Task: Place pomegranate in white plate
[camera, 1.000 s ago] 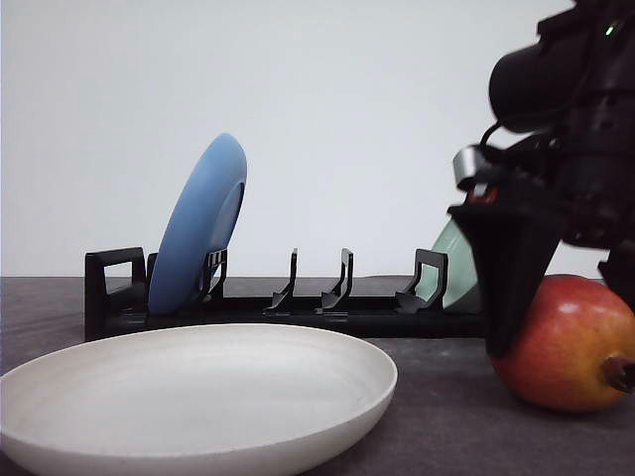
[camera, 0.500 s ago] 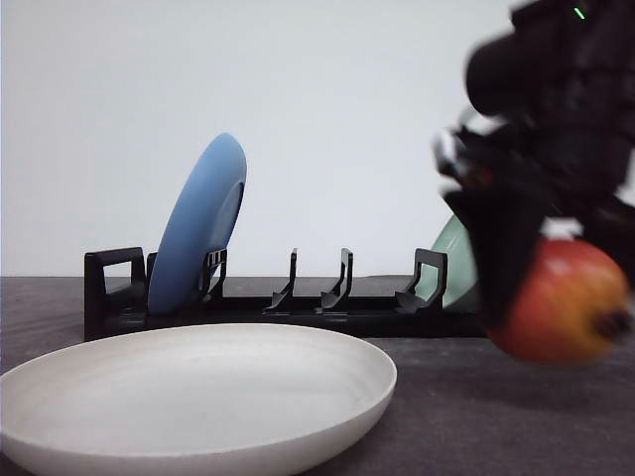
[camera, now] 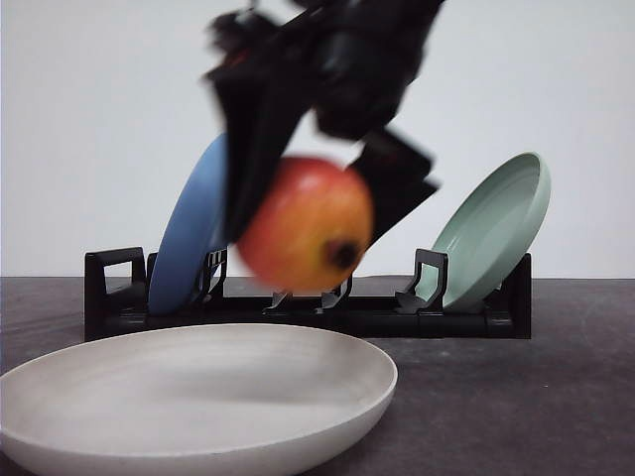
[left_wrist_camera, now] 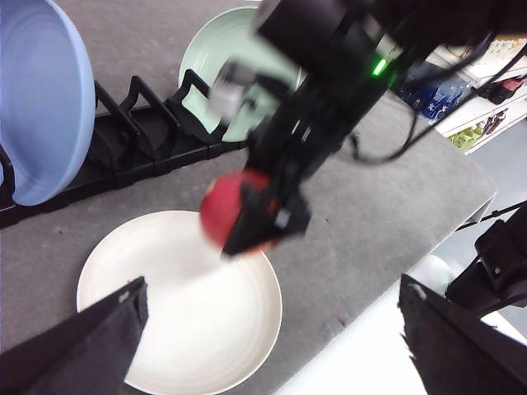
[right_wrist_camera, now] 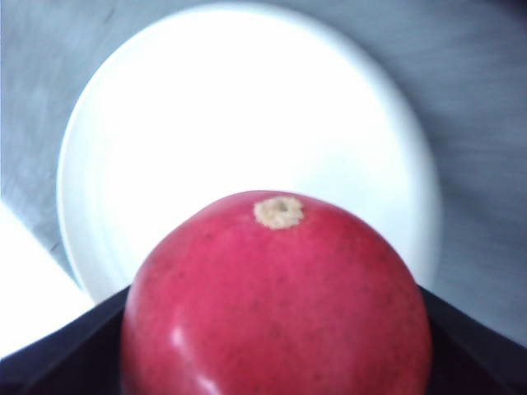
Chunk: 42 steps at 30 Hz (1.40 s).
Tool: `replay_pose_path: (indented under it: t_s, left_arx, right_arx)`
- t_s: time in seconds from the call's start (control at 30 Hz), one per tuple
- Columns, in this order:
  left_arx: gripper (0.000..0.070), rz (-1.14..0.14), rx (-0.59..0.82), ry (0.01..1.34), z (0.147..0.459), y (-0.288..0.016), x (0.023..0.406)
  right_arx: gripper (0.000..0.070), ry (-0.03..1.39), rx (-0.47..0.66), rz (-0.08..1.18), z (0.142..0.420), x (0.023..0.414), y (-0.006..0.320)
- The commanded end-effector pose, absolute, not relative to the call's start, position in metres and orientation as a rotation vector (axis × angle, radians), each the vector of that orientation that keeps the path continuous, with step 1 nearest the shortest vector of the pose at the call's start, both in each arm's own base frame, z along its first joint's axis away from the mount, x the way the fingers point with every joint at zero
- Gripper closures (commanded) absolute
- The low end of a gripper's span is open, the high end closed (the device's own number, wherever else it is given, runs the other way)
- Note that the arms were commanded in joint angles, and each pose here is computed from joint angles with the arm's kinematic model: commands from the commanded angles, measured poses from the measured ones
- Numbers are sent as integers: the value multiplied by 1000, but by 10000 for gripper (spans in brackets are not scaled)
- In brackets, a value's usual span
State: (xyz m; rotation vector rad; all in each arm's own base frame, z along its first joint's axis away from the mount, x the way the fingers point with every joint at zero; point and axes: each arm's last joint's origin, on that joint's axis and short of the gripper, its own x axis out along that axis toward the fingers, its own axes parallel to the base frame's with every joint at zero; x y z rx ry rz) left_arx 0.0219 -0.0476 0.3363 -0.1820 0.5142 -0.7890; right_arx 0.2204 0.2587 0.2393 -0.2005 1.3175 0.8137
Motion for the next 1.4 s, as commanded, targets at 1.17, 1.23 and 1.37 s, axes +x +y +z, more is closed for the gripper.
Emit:
replay_pose_path:
  t_s: [1.17,1.23,1.37]
  left_arx:
    - [114,-812,-133,496,338,-47,21]
    - [114,-812,-133,496,338,-47,21]
    - [114,-811,-135,497,338,-47,21]
  right_arx:
    - [0,1333,-251,863,214,223,297]
    - [0,1310,-256,878,236,223,293]
    - [0,1214,-261,922,292,213,275]
